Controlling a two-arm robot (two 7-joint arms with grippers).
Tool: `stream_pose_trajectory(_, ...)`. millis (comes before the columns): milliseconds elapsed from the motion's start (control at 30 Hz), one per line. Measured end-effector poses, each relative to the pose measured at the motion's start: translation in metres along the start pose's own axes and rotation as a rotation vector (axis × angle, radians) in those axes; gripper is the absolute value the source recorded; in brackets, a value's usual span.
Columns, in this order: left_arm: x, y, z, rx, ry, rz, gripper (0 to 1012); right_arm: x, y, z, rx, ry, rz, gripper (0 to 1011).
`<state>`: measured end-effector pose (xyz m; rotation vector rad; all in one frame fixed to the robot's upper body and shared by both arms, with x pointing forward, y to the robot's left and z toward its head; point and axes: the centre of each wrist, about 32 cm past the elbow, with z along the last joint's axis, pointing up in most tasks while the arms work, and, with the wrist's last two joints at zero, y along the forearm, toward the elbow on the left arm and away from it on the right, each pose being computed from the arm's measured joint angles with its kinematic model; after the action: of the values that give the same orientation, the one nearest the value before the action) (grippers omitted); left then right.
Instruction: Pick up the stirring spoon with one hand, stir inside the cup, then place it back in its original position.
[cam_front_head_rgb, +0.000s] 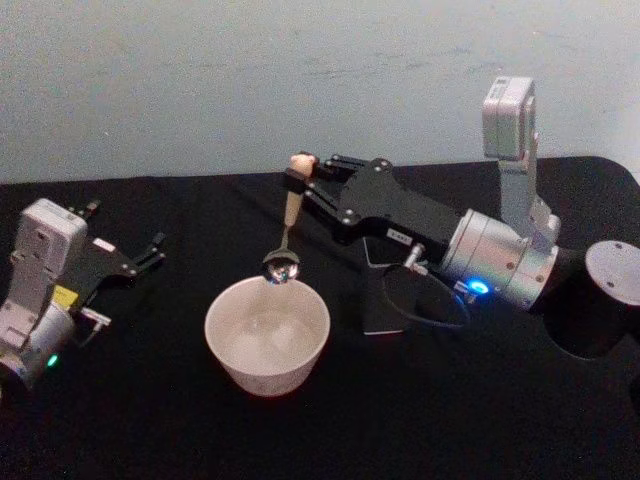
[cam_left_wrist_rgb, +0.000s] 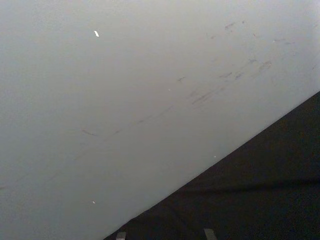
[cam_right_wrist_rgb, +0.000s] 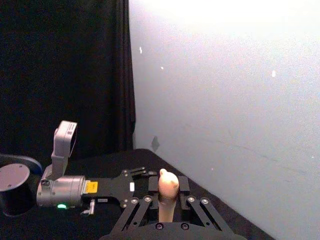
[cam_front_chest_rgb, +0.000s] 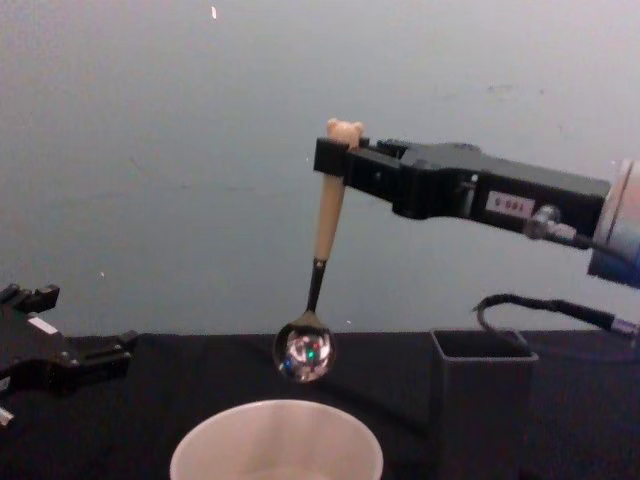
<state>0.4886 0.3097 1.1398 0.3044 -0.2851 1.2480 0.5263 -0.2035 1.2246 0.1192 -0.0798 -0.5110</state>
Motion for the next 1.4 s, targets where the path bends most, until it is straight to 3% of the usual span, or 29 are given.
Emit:
stream_pose_trajectory(533,0.0,0.0,0.0,0.0,0.0,0.0,1001,0.009,-0.023,0.016,0.054,-0.01,-0.058,228)
stream_pose_trajectory(1400,0.0,0.0,0.0,0.0,0.0,0.0,1001,0.02,-0.065,0.02,0.083,0.013,-0.185,228)
